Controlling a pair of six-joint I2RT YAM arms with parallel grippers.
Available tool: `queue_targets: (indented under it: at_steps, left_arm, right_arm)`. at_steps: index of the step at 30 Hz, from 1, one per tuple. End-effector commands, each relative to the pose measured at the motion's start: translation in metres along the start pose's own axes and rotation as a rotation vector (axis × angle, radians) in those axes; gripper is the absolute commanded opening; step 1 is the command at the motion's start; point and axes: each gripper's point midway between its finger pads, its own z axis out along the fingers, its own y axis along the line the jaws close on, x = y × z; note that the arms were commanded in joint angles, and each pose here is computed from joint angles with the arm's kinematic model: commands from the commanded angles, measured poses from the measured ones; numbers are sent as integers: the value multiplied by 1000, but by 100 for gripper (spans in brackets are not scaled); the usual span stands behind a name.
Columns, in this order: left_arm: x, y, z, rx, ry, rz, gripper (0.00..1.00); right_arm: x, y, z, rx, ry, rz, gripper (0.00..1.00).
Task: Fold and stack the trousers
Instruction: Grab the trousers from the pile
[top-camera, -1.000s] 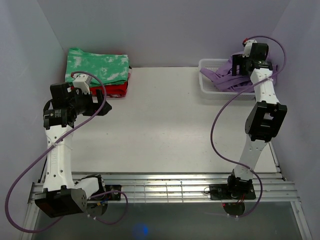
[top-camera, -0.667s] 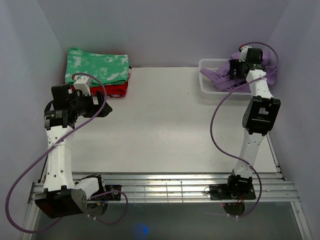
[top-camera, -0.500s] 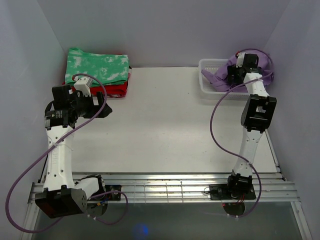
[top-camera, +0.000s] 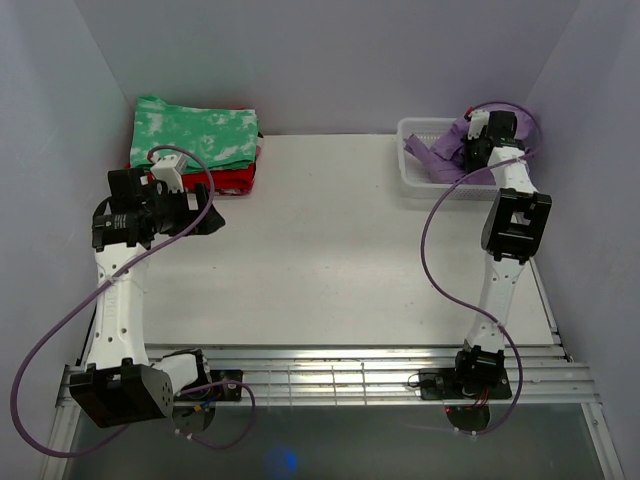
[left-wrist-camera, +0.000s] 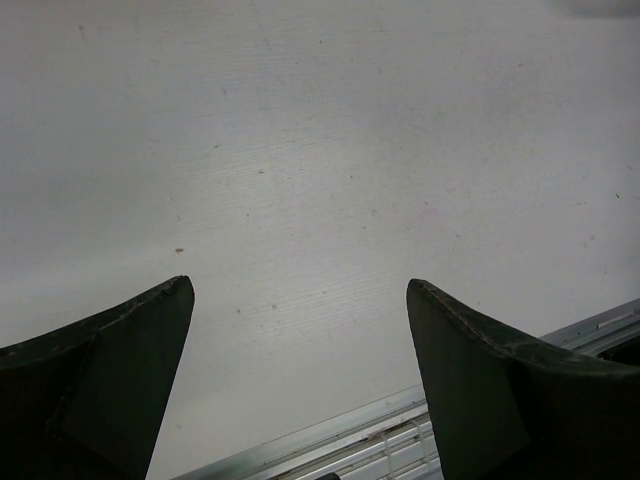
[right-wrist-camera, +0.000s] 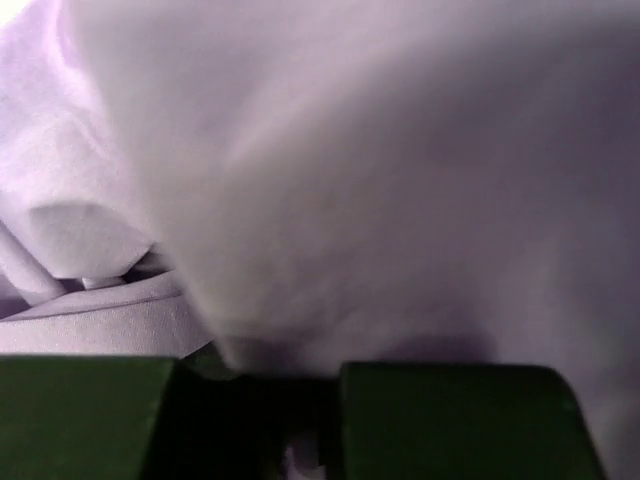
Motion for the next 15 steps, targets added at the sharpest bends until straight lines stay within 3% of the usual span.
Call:
queue_targets:
  at_steps: [1,4,7,15]
  left_arm:
    - [-19,-9,-12,14,-54,22,98]
    - [-22,-11,-13,20,-59,25,98]
    - [-26,-14,-15,28,-69,27,98]
    - [-35,-12,-18,12,-90,35,98]
  right_arm:
    - [-66,-5,-63,3,-146,-15,8]
    - [-106,-8,-103,25,-263,10,8]
    - [-158,-11,-175,57,-436,58,8]
    - [-218,0,-301,62,-732,154,8]
